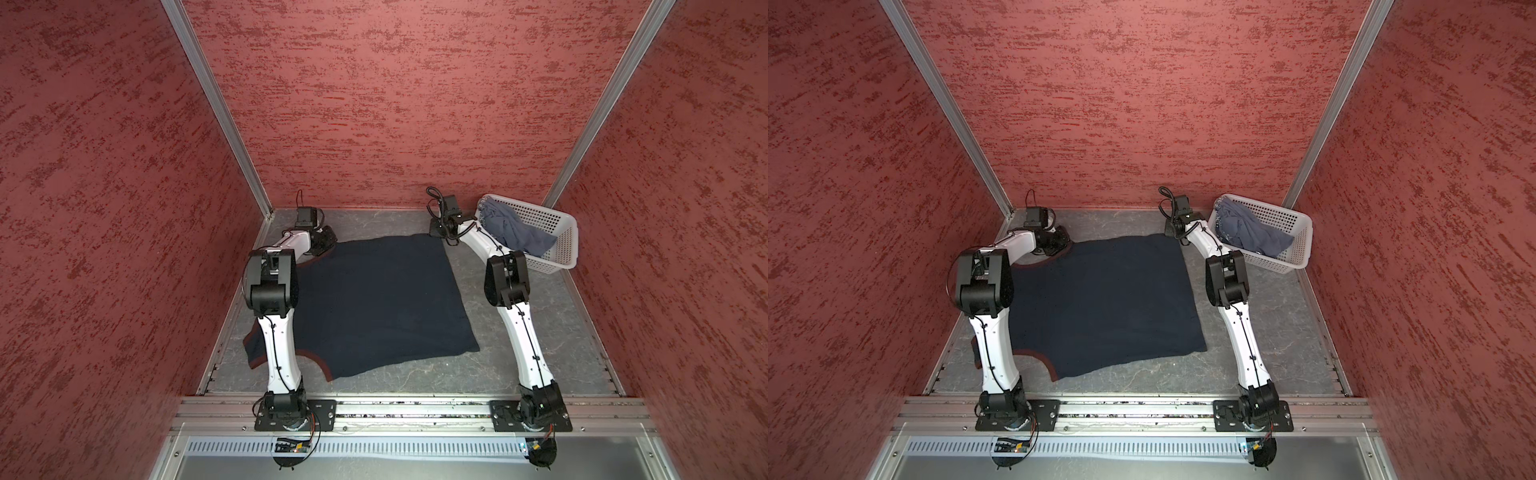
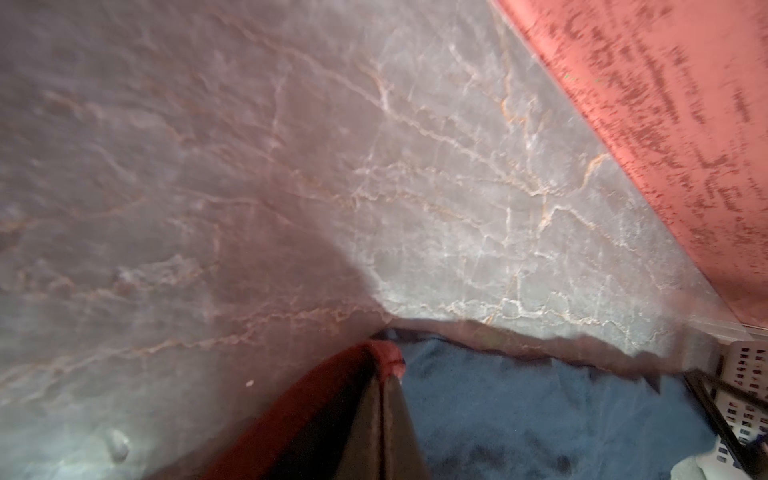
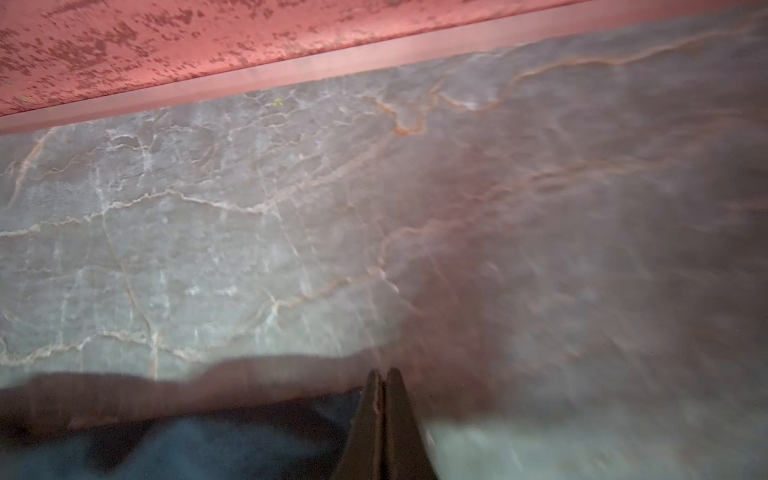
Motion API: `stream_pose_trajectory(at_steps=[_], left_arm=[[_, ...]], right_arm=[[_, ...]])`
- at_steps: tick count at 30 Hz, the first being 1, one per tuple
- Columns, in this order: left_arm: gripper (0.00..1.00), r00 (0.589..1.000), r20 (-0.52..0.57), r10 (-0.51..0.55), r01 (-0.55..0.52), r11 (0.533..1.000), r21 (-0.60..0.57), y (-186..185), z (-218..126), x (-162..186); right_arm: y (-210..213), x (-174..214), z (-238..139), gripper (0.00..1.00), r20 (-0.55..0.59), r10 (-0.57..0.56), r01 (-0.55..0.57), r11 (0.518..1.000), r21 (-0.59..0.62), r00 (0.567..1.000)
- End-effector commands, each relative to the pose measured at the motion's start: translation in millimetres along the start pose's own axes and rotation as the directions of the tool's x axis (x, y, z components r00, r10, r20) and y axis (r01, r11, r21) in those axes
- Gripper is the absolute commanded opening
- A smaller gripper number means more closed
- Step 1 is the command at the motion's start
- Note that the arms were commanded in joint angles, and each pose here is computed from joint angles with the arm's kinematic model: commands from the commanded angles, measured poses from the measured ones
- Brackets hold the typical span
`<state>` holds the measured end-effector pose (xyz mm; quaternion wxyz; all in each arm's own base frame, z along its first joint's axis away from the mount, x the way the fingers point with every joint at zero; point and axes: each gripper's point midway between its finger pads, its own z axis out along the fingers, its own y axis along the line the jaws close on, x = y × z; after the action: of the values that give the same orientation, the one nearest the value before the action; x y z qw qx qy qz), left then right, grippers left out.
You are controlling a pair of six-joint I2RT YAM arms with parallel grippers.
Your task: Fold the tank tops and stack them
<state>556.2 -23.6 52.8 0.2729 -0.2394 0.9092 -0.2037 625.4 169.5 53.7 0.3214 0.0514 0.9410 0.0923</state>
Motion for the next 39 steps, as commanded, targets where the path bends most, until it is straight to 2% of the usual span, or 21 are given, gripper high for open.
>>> stream_pose_trajectory(at_steps=[1,7,18,25,28,34,39], left_arm=[[0.00,0.995,0.088,0.048,-0.055,0.995,0.078,-27.7,-26.5,-18.4],[0.00,0.988,0.130,0.085,-0.105,0.982,0.156,-47.0,-40.1,-17.8],[0.00,0.973,0.193,0.124,-0.170,0.956,0.241,-65.8,-60.6,-5.2],[0.00,0.968,0.213,0.132,-0.185,0.949,0.255,-64.2,-66.6,-0.5],[0.00,0.967,0.224,0.124,-0.183,0.947,0.265,-60.8,-71.0,0.6],[0.00,0.966,0.238,0.103,-0.171,0.943,0.285,-51.8,-79.8,8.6],[0.00,0.966,0.238,0.105,-0.174,0.941,0.290,-46.0,-84.3,20.4]], right_arm=[[-6.4,-52.3,-60.0,0.01,0.194,-0.012,0.004,0.999,0.042,0.981],[-25.4,-44.0,-85.1,0.01,0.262,0.032,-0.038,0.999,0.017,0.965],[-39.0,-35.5,-93.6,0.02,0.301,0.063,-0.064,0.998,-0.007,0.951],[-40.0,-28.5,-101.5,0.04,0.336,0.059,-0.045,0.998,-0.048,0.940],[-37.4,-24.8,-108.3,0.08,0.361,0.059,-0.033,0.996,-0.077,0.931],[-32.8,-17.5,-123.9,0.08,0.418,0.049,0.005,0.992,-0.126,0.907],[-35.0,-8.7,-125.8,0.07,0.417,0.049,0.007,0.991,-0.132,0.908]])
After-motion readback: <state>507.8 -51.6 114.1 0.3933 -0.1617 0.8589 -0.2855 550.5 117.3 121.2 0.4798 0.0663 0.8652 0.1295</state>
